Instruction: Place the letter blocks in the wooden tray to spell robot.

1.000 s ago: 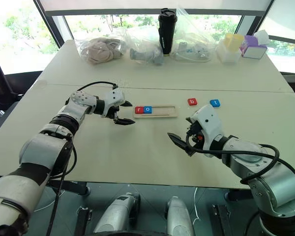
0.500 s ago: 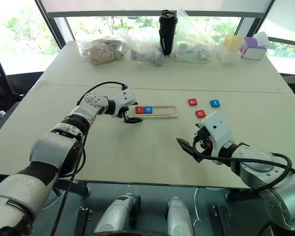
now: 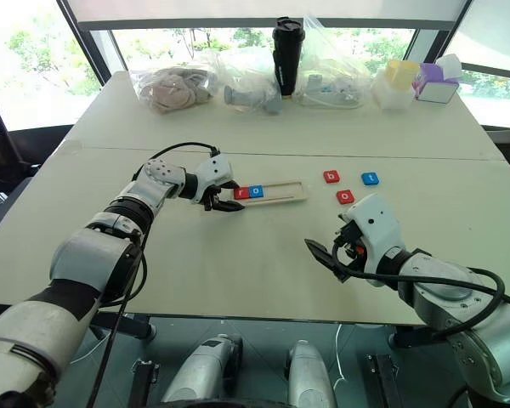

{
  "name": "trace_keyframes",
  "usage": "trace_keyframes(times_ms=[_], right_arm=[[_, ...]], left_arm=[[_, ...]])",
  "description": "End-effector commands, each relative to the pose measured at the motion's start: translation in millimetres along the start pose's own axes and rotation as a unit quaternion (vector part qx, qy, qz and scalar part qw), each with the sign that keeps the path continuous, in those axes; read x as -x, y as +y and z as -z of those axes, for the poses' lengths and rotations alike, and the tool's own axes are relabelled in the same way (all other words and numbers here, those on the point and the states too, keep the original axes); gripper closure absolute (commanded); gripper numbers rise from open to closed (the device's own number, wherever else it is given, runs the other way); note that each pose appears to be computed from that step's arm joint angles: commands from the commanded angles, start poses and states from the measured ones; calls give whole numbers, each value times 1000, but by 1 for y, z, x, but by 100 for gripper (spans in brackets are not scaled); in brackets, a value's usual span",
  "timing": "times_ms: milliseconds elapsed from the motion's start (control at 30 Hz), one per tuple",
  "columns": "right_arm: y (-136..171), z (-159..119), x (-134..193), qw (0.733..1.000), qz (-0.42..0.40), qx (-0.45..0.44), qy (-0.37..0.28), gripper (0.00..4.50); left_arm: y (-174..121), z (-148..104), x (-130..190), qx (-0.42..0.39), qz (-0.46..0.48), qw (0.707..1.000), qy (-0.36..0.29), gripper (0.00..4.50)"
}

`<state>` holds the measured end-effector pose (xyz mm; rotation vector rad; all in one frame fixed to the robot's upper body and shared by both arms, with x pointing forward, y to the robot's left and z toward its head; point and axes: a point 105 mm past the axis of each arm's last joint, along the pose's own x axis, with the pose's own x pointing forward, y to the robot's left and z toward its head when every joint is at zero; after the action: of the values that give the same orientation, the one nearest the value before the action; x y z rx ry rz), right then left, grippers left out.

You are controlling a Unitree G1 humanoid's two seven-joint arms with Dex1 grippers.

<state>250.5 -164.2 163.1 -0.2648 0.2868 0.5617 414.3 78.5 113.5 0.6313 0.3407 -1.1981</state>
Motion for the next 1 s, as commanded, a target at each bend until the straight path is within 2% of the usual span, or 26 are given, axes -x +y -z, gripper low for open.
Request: trace_keyframes(times_ms=[33,133,233,500,767,1000], right_arm=[[-1,-7,1,1000,2,10,-15,0],[-6,-5,3,1000,7,7,-13,0],[-7,0,3,1000,11,2,-9,0],[-4,10,-7,1000,1,-15,-7,0],[-6,10,-17,1000,-6,-14,-15,0],[-8,12,-18,1000,-6,-13,-16,0]], left_arm=[[-13,11,1,7,50,999,8,201],[-20,4,11,-33,98,995,-7,201],[-26,12,16,-71,116,991,9,201],[-37,0,20,-73,108,991,-34,201],[-47,8,22,-50,67,996,4,201],[-51,10,18,-67,63,996,15,201]])
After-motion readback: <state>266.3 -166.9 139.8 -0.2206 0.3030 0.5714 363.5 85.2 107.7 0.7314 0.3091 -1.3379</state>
